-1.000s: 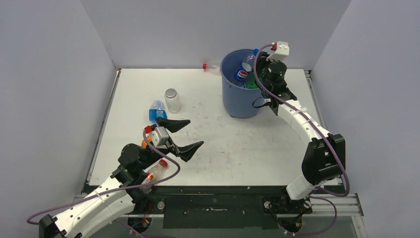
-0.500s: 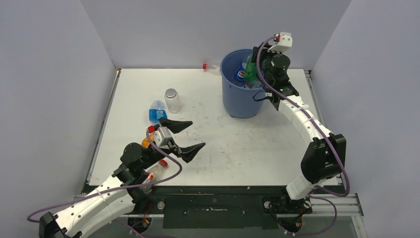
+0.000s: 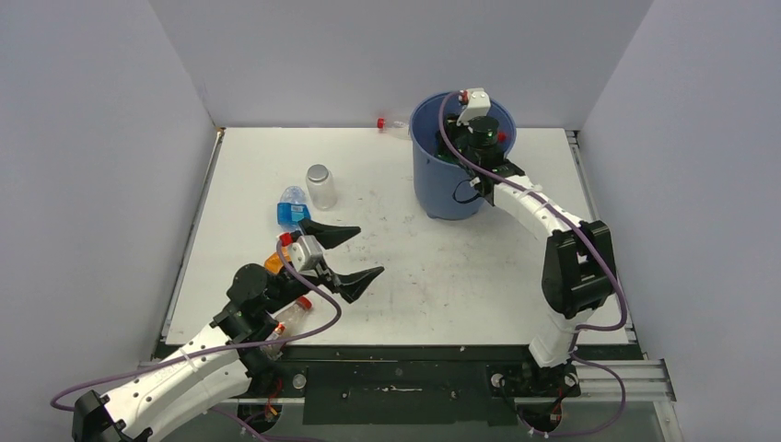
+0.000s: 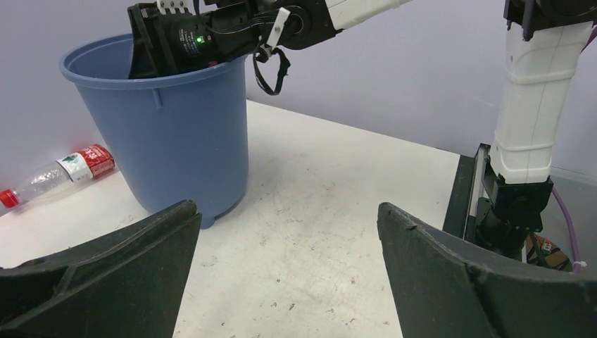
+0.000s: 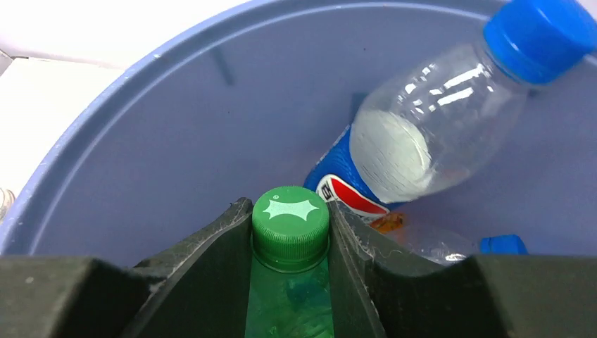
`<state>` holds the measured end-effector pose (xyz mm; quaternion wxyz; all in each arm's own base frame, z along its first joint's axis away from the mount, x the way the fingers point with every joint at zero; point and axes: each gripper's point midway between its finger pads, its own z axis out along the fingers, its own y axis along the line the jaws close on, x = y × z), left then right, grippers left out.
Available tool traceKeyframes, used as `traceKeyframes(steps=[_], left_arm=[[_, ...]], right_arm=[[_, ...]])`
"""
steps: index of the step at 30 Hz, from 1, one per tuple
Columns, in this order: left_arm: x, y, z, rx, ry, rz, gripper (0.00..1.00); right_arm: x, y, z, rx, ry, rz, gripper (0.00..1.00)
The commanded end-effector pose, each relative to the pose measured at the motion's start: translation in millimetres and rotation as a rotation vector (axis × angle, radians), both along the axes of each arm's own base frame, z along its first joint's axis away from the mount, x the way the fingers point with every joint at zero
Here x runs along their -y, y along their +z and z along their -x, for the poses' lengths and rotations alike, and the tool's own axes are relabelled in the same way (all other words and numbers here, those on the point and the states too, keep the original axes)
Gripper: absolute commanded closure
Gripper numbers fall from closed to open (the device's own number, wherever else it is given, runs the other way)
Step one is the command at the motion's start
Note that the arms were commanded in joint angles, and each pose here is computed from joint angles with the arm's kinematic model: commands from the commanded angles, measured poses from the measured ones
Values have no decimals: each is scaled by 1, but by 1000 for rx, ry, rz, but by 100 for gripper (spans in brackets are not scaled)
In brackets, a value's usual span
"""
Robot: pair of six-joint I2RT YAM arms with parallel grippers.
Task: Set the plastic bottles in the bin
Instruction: Place the plastic bottle in the trash bin.
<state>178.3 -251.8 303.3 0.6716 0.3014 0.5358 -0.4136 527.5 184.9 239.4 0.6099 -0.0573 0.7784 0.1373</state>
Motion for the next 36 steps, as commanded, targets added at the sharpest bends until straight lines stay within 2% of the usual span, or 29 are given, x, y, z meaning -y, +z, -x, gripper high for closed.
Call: traceKeyframes(steps=[1, 5, 13, 16, 19, 23, 35, 36], left_arm=[[0, 21, 4, 46, -10, 29, 4], [1, 19, 3, 41, -12, 24, 4], [2, 18, 3, 37, -14, 20, 4], [2, 19, 3, 39, -14, 22, 4], [2, 19, 4, 39, -17, 21, 4], [2, 20, 4, 41, -19, 22, 4], [3, 19, 5, 41, -23, 19, 4], [3, 19, 5, 40, -23, 18, 4]], right_arm=[[-4, -3, 5, -6, 53, 38, 95], [-4, 9, 7, 7, 65, 3, 95], [-13, 112, 9, 196, 97, -189, 95], [-15, 127, 3, 209, 95, -202, 95], [-19, 120, -9, 176, 92, -178, 95], [-20, 87, -17, 93, 78, -138, 95], [-21, 1, -19, -111, 92, -2, 95], [-22, -2, -18, -120, 101, -3, 90]])
